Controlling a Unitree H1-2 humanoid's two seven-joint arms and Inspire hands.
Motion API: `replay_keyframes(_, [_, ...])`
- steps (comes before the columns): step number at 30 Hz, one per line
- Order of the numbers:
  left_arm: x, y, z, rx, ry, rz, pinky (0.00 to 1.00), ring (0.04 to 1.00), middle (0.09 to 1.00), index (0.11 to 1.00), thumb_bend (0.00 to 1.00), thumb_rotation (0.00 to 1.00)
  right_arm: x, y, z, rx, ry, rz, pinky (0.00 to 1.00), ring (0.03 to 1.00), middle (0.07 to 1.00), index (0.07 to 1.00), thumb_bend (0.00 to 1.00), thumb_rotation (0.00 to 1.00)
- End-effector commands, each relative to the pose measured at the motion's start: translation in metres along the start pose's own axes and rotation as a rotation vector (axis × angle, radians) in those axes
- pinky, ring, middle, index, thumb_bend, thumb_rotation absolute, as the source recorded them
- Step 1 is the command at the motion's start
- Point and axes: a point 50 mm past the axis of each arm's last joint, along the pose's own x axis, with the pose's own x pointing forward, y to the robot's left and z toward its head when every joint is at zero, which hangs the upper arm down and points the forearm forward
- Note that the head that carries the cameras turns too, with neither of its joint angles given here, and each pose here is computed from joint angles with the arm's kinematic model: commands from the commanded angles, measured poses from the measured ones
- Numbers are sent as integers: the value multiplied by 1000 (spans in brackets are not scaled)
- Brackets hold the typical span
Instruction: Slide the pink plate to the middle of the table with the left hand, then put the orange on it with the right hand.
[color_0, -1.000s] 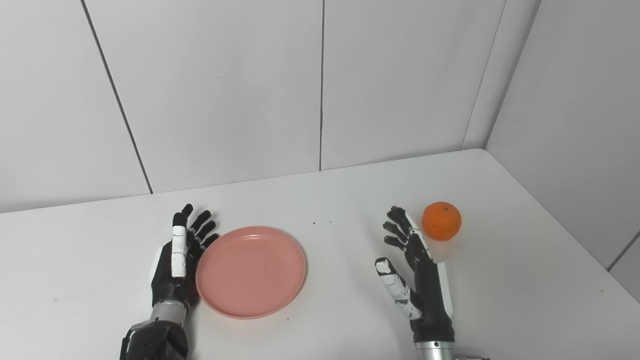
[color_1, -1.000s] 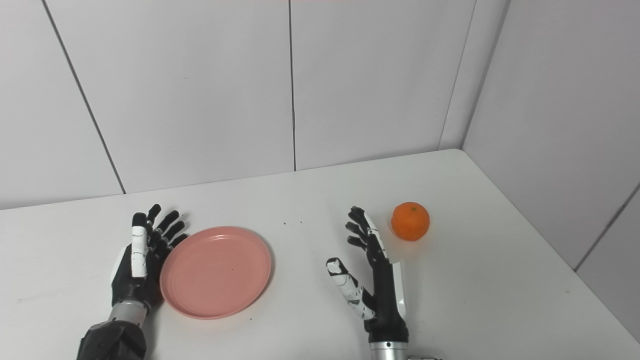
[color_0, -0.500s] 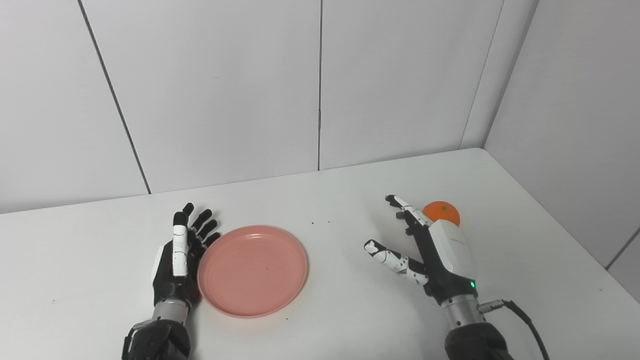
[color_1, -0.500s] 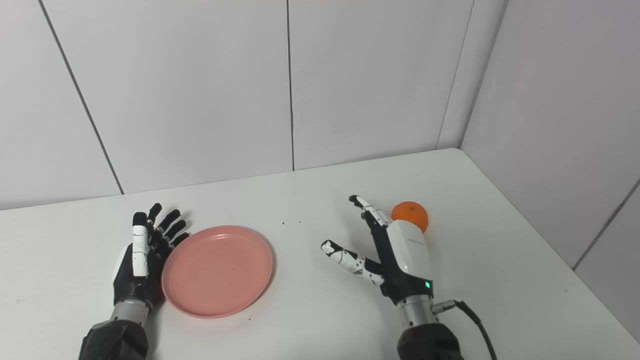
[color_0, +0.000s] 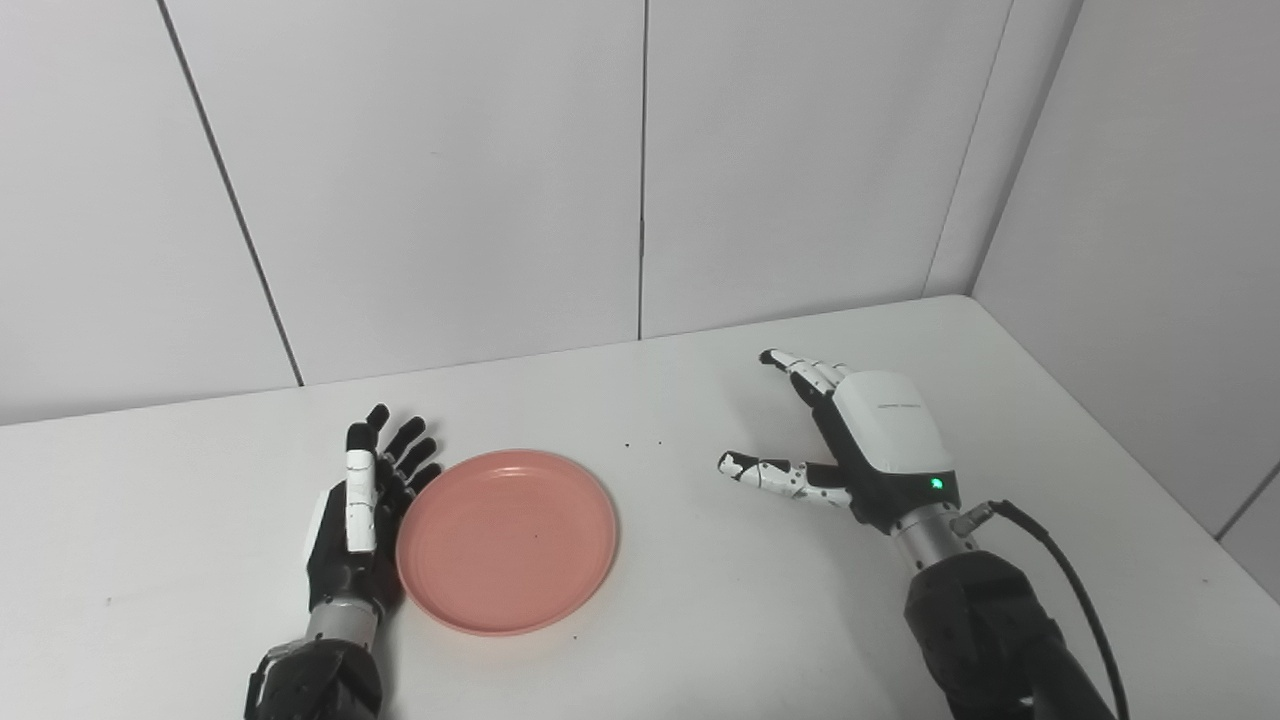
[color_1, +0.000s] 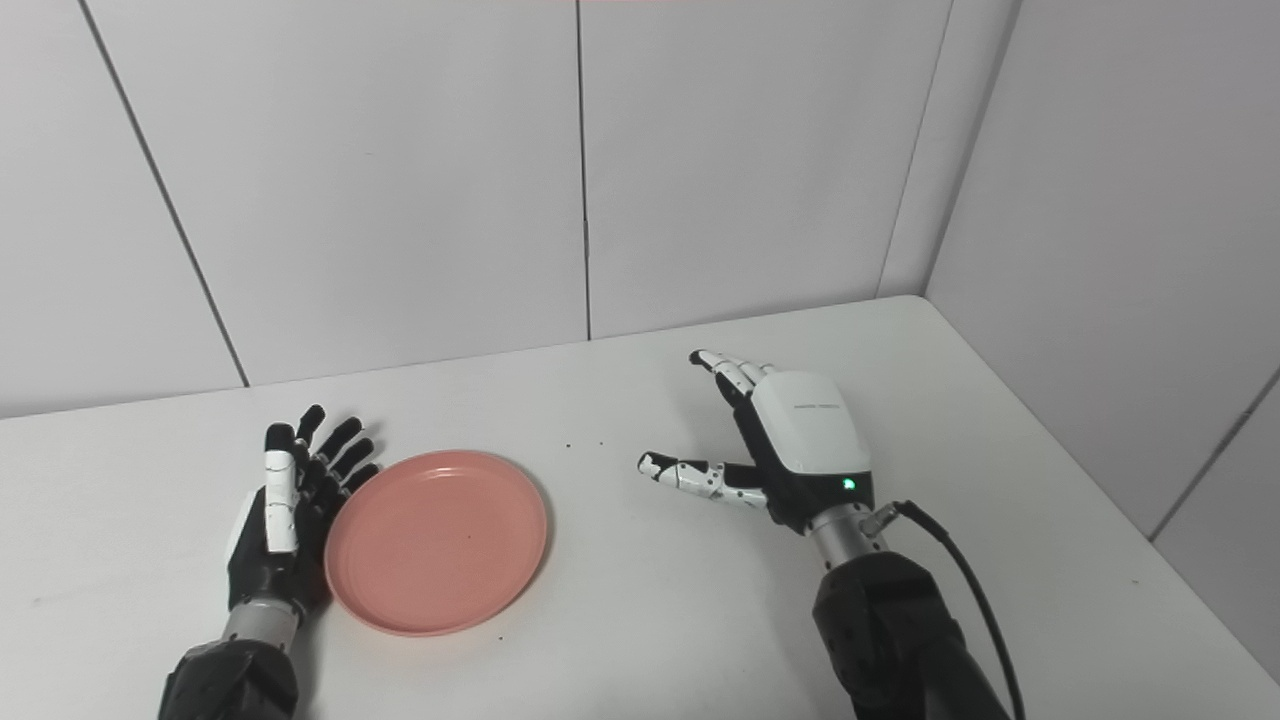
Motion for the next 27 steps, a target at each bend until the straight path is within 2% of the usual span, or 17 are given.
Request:
replay_keyframes(1, [-8, 4, -21, -15, 107, 24, 871, 884, 900, 975, 820, 942, 14, -18, -1, -101, -42, -74, 730, 799, 825, 834, 848, 1000])
replay_keyframes(3, [-8, 5, -20, -15, 107, 24, 869, 878, 896, 973, 828, 937, 20, -19, -2, -195, -69, -90, 758, 792, 816, 830, 839, 1000])
replay_keyframes(7, [-8, 4, -20, -22, 113, 22, 868, 879, 899, 976, 823, 937, 32, -22, -9, -278, -98, -115, 834, 802, 806, 824, 836, 1000])
replay_keyframes(12, [-9, 4, -22, -22, 118, 24, 869, 881, 892, 973, 810, 940, 43, -27, -19, -325, -73, -131, 917, 842, 824, 812, 842, 1000])
replay_keyframes(22, [-11, 6, -20, -17, 119, 22, 857, 876, 891, 971, 819, 939, 60, -23, -50, -334, 73, -51, 807, 835, 837, 784, 855, 978])
replay_keyframes(27, [-12, 8, -18, -21, 123, 18, 886, 883, 894, 976, 811, 940, 63, -16, -60, -268, 133, -24, 750, 827, 843, 785, 864, 954])
